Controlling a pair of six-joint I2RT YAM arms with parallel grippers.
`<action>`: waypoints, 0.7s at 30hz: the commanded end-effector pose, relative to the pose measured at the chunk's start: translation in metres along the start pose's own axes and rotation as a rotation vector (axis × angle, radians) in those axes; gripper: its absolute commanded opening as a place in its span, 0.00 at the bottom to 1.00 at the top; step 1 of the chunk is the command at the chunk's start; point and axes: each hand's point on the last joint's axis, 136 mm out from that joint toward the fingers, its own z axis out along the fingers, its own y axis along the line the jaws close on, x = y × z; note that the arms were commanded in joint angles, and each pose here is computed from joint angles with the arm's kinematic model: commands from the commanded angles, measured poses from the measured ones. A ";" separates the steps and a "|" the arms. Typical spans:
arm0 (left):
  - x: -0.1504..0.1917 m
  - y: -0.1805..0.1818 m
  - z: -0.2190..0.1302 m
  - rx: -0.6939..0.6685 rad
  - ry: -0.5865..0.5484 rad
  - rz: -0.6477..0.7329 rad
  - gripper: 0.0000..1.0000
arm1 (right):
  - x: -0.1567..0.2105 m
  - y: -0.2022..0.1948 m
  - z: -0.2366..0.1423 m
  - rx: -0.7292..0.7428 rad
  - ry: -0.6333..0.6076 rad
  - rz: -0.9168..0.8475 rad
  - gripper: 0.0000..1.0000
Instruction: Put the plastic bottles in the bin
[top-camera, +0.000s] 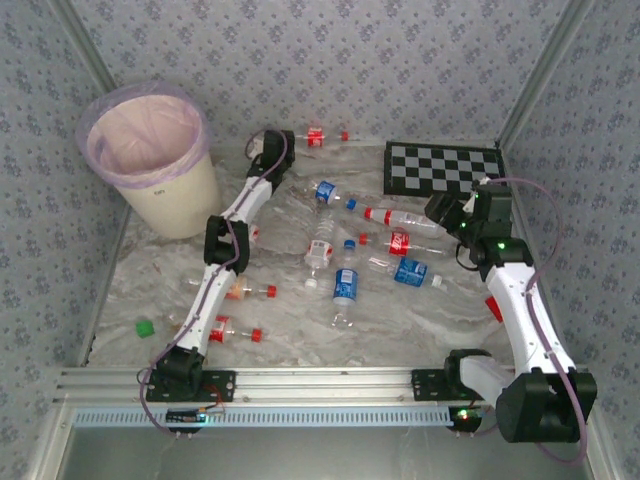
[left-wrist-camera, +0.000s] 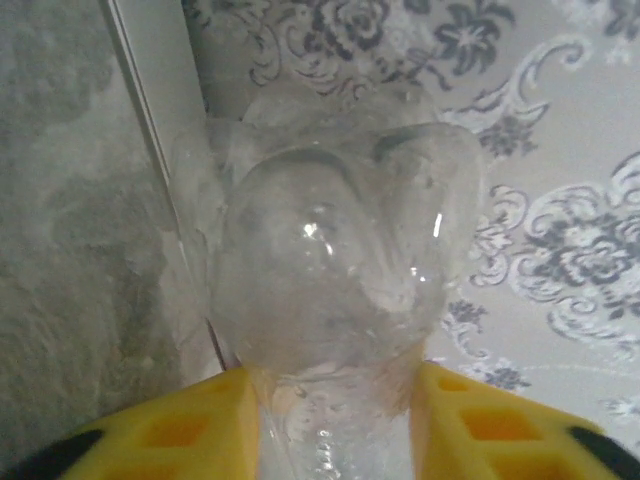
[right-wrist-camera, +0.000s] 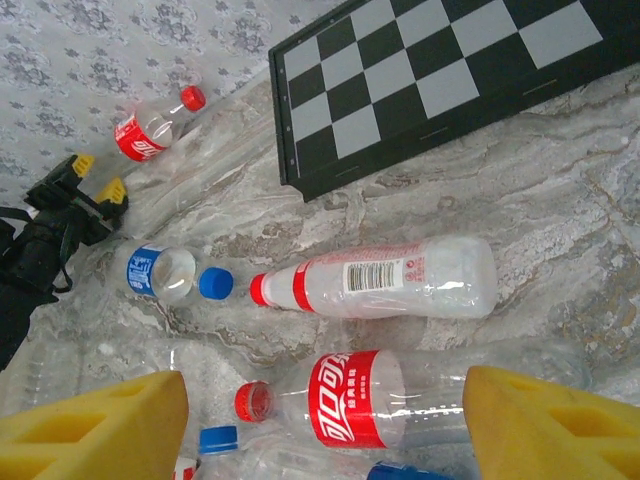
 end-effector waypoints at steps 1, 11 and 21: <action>-0.030 0.082 0.010 -0.171 -0.048 0.011 0.30 | -0.004 0.000 -0.004 -0.006 -0.027 0.020 0.75; -0.022 0.025 0.004 -0.067 0.015 0.060 0.13 | 0.000 0.000 -0.002 -0.013 -0.020 0.029 0.75; 0.011 -0.076 -0.026 0.100 0.086 0.131 0.05 | 0.001 0.002 -0.003 -0.024 -0.020 0.027 0.75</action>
